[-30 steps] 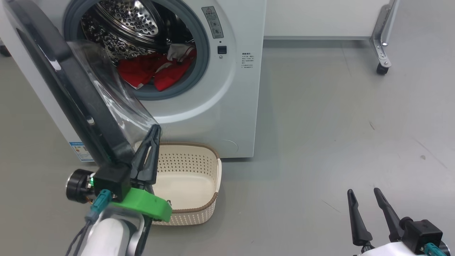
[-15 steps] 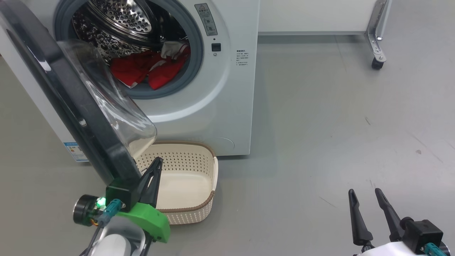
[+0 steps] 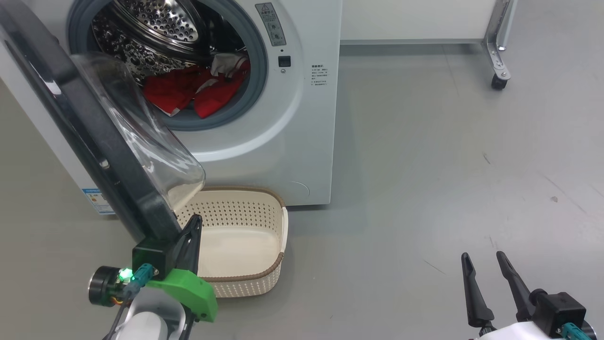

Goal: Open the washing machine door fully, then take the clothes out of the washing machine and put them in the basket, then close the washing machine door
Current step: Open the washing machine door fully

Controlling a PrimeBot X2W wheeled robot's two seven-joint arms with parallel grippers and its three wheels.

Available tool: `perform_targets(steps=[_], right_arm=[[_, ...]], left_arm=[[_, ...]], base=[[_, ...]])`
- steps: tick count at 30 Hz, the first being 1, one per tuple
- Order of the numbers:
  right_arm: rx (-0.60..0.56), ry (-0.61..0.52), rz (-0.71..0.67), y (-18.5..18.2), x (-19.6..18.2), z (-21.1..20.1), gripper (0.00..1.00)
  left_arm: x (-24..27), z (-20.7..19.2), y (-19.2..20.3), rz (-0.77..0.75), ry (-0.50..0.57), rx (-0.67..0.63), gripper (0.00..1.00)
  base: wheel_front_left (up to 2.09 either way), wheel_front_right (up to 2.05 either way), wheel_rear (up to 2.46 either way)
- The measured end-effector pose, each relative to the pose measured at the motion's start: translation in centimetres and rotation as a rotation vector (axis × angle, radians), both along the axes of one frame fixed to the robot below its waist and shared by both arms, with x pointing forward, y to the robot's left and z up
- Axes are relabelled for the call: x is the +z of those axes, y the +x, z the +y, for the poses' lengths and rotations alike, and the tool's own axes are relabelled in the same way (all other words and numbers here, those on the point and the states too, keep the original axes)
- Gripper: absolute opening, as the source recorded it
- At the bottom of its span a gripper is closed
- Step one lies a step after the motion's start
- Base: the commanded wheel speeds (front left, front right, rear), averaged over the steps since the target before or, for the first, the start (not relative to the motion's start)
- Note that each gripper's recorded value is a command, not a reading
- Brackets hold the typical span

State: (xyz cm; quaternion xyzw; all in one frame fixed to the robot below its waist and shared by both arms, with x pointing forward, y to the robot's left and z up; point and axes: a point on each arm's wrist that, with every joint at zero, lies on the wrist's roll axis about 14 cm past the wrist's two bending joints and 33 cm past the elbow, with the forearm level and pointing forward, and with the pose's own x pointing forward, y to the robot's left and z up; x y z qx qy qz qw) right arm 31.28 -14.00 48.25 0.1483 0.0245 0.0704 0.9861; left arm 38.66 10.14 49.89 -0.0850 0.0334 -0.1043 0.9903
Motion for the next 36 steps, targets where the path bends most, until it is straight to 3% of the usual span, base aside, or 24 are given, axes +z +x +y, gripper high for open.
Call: perform_targets(steps=[18, 36], right_arm=[[0.053, 0.006, 0.001, 1.1, 0.0, 1.6, 1.0], [0.21, 0.009, 0.002, 2.5, -0.1, 6.3, 1.0]], left_arm=[[-0.1, 1.6, -0.5, -0.009, -0.018, 0.058, 0.0], [-1.0, 8.3, -3.0, 0.0, -0.031, 0.277, 0.0]], base=[[0.0, 0.0, 0.0], [0.0, 0.0, 0.0]])
